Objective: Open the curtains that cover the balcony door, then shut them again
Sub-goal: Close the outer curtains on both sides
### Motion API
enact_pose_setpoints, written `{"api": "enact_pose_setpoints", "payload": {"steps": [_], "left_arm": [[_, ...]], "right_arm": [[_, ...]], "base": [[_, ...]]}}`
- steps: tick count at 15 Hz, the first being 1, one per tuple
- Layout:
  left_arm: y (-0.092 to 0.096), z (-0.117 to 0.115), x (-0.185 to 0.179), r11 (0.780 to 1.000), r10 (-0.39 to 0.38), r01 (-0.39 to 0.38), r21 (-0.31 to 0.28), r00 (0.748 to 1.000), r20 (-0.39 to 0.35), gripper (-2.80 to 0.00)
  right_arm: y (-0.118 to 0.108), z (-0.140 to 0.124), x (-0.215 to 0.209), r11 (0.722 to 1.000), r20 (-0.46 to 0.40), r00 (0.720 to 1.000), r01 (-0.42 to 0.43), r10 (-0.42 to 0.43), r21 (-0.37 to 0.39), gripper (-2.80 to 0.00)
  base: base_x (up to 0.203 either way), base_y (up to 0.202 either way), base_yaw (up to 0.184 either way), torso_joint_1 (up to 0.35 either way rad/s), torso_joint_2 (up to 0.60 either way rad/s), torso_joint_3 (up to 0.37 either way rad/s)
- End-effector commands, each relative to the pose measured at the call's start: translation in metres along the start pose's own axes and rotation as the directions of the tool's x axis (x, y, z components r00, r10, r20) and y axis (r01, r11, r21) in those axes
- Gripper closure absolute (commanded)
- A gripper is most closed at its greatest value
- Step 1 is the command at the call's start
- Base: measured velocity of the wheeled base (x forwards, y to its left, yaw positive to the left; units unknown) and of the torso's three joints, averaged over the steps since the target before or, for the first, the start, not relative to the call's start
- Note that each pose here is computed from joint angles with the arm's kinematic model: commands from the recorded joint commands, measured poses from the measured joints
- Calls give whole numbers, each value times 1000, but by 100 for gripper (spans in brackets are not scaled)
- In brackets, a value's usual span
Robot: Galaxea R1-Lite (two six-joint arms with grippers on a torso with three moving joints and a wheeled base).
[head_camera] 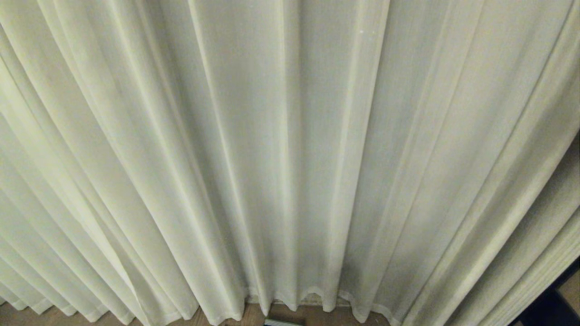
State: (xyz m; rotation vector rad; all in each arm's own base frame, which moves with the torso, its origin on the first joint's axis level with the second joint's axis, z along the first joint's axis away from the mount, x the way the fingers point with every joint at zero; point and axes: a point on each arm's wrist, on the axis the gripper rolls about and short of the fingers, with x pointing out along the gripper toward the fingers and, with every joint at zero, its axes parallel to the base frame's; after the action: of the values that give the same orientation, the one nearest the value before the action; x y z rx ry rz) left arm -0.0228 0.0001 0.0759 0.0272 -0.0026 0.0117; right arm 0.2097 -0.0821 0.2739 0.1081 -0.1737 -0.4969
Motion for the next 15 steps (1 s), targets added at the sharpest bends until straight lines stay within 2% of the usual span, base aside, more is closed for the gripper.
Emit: {"api": "enact_pose_setpoints", "payload": {"steps": [1, 7, 12, 15], "left_arm": [[0, 0, 0, 1000, 1, -1, 0, 1000, 1, 0], [0, 0, 0, 1000, 1, -1, 0, 1000, 2, 0], [0, 0, 0, 1000, 1, -1, 0, 1000, 0, 0], [0, 0, 0, 1000, 1, -1, 0, 1000, 0, 0]], "right_arm": [[4, -7, 37, 1000, -15, 1000, 4, -4, 0, -280], [15, -10, 108, 1000, 26, 1000, -3, 3, 8, -280], [22, -12, 150, 1000, 70, 997, -15, 13, 24, -280], [27, -18, 170, 998, 84, 995, -51, 47, 46, -280]], "base": [[0, 0, 0, 0, 0, 0], [0, 0, 0, 0, 0, 0], [0, 0, 0, 0, 0, 0], [0, 0, 0, 0, 0, 0]]}}
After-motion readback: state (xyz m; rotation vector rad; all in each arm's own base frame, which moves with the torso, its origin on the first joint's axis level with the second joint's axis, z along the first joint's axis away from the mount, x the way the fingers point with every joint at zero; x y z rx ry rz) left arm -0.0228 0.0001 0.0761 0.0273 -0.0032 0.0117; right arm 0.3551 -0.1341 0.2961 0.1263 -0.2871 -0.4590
